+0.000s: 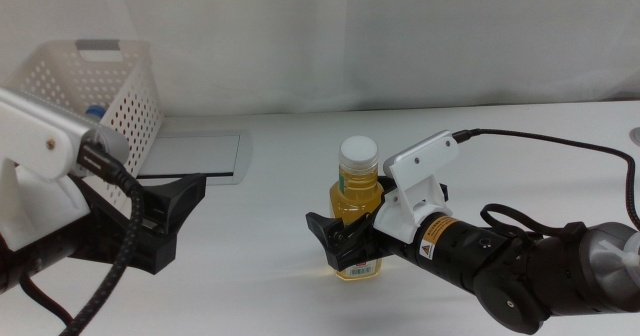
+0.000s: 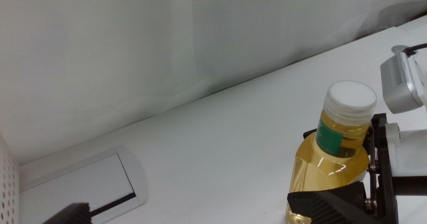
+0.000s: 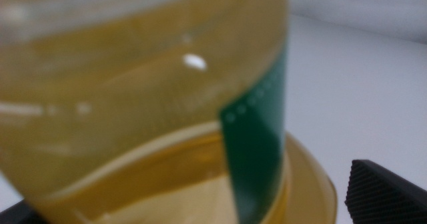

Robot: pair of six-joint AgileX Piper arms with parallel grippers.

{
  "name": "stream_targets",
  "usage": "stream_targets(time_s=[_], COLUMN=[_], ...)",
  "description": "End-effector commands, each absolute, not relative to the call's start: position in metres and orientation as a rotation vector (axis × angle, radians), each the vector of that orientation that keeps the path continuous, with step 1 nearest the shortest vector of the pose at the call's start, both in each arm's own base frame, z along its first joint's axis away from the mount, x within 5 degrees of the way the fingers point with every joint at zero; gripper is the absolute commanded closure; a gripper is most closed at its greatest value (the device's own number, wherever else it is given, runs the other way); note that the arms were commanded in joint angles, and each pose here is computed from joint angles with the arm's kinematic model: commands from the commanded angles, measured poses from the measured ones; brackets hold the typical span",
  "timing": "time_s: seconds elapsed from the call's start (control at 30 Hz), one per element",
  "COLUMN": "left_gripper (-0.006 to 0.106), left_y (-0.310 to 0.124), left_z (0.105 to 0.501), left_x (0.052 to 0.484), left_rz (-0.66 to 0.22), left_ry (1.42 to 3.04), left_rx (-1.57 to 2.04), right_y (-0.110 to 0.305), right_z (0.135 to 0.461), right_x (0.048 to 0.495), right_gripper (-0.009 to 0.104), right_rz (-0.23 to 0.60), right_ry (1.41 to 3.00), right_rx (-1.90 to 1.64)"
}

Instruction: Use arms to grab the bottles and put them into the dustbin to the left of the table.

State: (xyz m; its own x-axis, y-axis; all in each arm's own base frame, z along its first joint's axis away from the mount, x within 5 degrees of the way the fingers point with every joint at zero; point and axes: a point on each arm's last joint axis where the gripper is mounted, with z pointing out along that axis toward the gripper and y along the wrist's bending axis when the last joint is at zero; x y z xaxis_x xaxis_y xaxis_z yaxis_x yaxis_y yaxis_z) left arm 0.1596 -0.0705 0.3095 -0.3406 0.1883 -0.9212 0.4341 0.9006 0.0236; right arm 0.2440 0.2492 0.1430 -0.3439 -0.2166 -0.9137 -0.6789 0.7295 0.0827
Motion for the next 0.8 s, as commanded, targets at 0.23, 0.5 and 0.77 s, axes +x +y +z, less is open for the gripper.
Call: stream_targets(time_s=[0.23, 0.5, 0.77], left_gripper=[0.015, 0.015, 0.015], left_y=[-0.071, -0.071, -0.071], left_z=[0.309, 0.309, 0.309], left_x=[0.158, 0.158, 0.158], left_rz=[-0.28, -0.28, -0.28], left_ry=[1.922, 1.922, 1.922], left_rx=[0.453, 0.453, 0.453], right_y=[0.243, 0.228, 0.201], right_z=[0.179, 0.214, 0.257], right_x=[0.238, 0.215, 0.187], right_gripper=[-0.008, -0.008, -0.008], right_rz=[0.57, 0.496, 0.441], right_ry=[1.883, 1.961, 2.006], right_rx=[-0.689, -0.856, -0.906])
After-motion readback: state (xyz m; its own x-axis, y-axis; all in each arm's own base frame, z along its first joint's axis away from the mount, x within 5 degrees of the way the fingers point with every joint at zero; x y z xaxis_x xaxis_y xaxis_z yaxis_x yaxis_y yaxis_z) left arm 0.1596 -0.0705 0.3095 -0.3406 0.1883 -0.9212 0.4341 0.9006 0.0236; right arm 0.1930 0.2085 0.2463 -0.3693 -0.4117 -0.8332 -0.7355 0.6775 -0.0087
